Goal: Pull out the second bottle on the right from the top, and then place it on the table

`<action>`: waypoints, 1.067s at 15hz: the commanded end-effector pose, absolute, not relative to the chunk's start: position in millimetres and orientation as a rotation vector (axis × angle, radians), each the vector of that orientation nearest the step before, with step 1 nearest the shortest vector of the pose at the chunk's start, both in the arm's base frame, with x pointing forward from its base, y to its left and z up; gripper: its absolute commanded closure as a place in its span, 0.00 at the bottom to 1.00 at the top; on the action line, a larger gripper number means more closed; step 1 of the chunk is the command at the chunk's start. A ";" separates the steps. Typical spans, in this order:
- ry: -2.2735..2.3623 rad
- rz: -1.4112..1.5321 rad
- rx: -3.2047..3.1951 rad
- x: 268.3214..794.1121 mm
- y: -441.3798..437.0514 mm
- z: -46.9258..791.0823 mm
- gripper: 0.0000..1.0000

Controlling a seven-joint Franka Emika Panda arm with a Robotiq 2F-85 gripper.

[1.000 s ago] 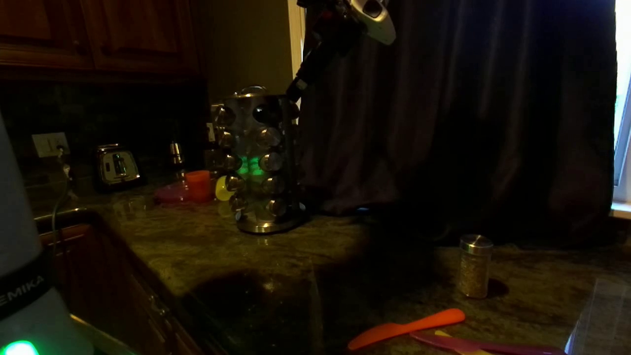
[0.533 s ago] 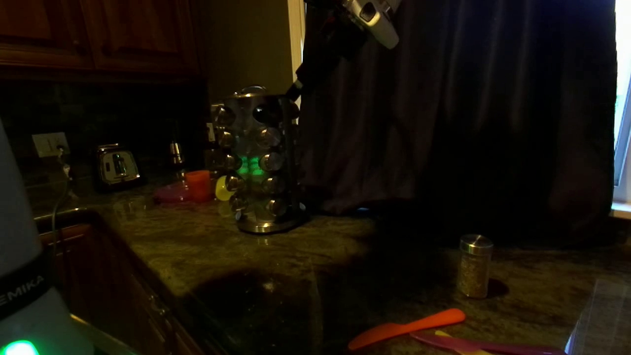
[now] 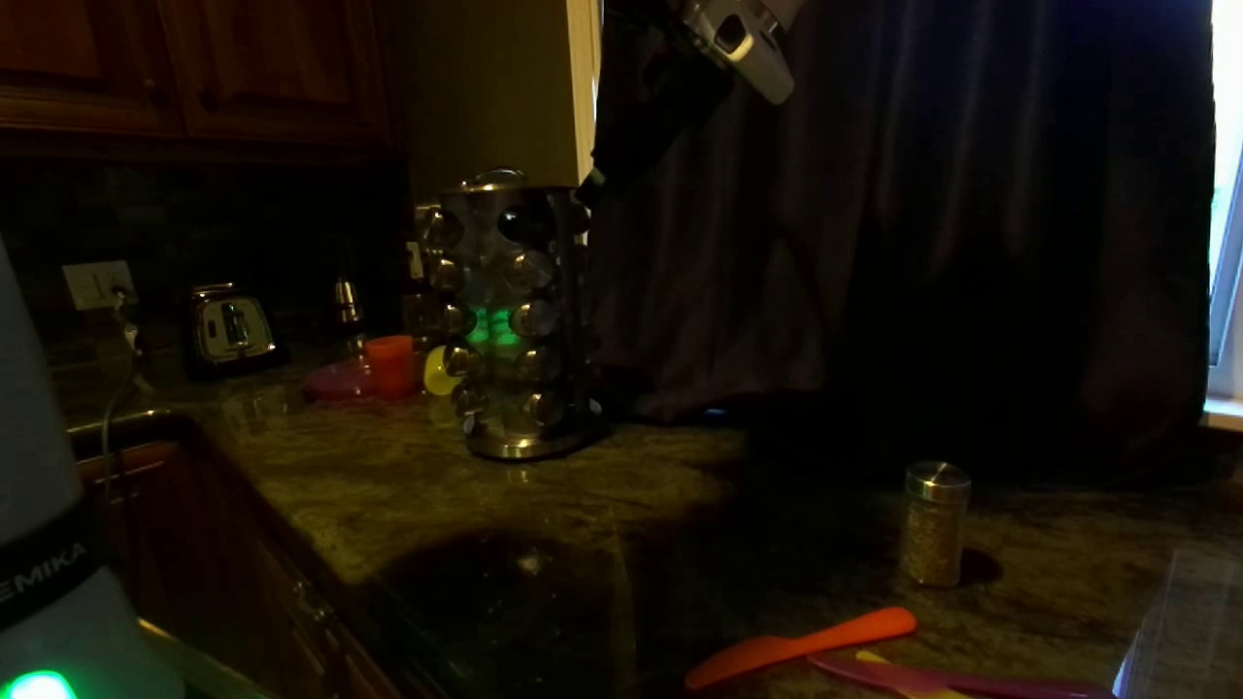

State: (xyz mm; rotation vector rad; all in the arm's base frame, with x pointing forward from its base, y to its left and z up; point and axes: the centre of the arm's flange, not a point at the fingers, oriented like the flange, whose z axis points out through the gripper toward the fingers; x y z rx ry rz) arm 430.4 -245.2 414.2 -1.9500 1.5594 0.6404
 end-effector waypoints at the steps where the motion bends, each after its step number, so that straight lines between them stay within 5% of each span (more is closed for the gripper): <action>1: 1.559 0.640 -1.950 430.4 -245.2 414.2 0.00; 16: 1.411 0.850 -1.535 388.6 -245.5 301.8 0.00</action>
